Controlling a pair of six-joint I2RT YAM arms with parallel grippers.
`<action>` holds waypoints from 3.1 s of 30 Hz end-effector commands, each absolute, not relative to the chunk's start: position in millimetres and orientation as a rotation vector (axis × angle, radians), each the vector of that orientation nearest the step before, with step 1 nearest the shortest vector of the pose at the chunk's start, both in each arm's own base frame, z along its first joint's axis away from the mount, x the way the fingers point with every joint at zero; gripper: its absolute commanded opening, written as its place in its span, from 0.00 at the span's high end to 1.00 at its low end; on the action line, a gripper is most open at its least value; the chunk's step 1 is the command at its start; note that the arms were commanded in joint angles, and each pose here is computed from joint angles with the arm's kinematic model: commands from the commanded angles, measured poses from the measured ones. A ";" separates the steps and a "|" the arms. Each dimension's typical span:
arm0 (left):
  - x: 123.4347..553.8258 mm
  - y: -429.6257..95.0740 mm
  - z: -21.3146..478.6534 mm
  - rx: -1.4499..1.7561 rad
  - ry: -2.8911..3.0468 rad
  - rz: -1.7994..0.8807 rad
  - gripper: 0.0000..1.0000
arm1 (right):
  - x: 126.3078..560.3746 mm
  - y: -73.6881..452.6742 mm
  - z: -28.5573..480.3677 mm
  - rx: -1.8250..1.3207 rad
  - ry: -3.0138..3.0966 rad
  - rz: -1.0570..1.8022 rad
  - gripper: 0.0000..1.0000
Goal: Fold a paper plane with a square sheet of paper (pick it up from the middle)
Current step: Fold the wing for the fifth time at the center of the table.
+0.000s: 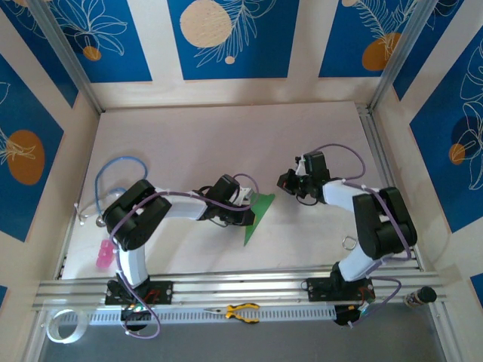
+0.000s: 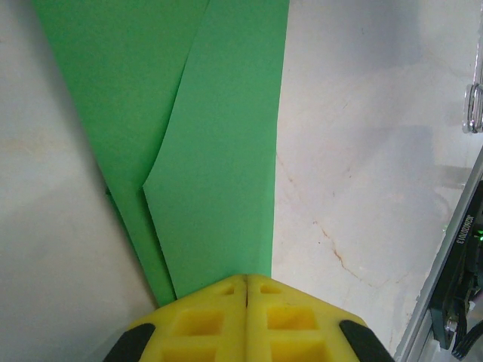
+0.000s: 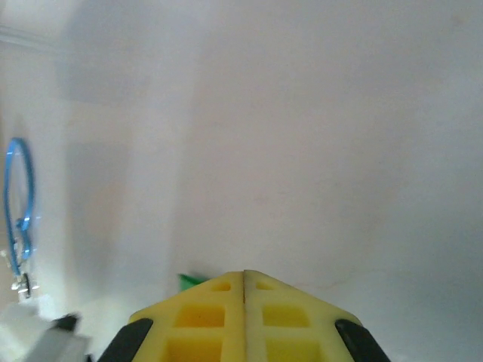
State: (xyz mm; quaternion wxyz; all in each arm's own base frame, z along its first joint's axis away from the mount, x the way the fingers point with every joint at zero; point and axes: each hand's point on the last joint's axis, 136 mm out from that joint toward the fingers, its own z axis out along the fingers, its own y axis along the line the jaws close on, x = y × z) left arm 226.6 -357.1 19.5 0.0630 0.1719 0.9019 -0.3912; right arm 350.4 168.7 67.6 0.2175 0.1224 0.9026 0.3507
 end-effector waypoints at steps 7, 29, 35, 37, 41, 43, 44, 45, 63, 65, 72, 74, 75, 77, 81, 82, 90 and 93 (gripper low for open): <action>191.9 -319.8 -22.0 0.439 2.981 -0.989 1.00 | 300.2 208.2 58.9 0.155 2.596 1.089 0.99; 194.1 -321.5 -19.4 0.426 2.977 -0.991 1.00 | 283.8 202.9 3.8 0.187 2.765 0.899 1.00; 195.6 -321.8 -18.6 0.423 2.974 -0.984 1.00 | 286.5 204.6 34.2 0.154 2.677 0.933 1.00; 196.2 -322.7 -18.0 0.422 2.971 -0.988 1.00 | 283.7 215.6 47.1 0.081 2.635 1.007 0.99; 197.7 -323.9 -16.8 0.422 2.965 -0.991 1.00 | 274.8 234.1 51.8 -0.018 2.626 1.093 0.99; 197.8 -324.6 -16.1 0.422 2.965 -0.998 1.00 | 273.3 232.1 41.6 0.010 2.659 1.066 1.00; 198.2 -325.6 -14.7 0.424 2.962 -1.001 1.00 | 273.1 229.5 36.4 0.030 2.673 1.048 1.00; 197.9 -326.1 -14.0 0.427 2.964 -1.003 1.00 | 273.6 226.5 32.3 0.049 2.682 1.025 1.00; 225.9 -365.3 56.4 0.418 2.813 -1.182 0.99 | 265.8 203.6 -8.2 0.226 2.805 0.921 1.00; 228.1 -374.4 61.9 0.404 2.787 -1.250 0.99 | 265.7 204.2 -9.1 0.225 2.810 0.920 1.00; 231.6 -388.9 56.6 0.368 2.780 -1.314 0.99 | 265.1 205.2 -8.3 0.232 2.811 0.926 1.00; 231.6 -391.2 51.7 0.362 2.792 -1.298 0.98 | 265.3 205.4 -8.0 0.233 2.810 0.927 1.00; 232.2 -392.0 50.3 0.355 2.793 -1.288 0.98 | 265.5 205.2 -8.0 0.234 2.809 0.927 1.00; 232.8 -393.0 46.1 0.344 2.805 -1.257 0.97 | 264.8 205.2 -8.6 0.237 2.812 0.929 1.00; 234.1 -387.2 28.4 0.312 2.853 -1.165 0.97 | 263.7 204.8 -10.1 0.242 2.815 0.925 1.00; 232.6 -386.1 23.9 0.314 2.869 -1.146 0.97 | 262.8 204.2 -11.2 0.245 2.819 0.923 1.00; 204.6 -357.1 -5.7 0.338 3.011 -0.977 0.98 | 261.6 201.7 -16.0 0.246 2.836 0.899 1.00; 191.9 -348.7 -7.3 0.333 3.033 -0.999 0.98 | 261.1 200.4 -18.3 0.246 2.845 0.885 1.00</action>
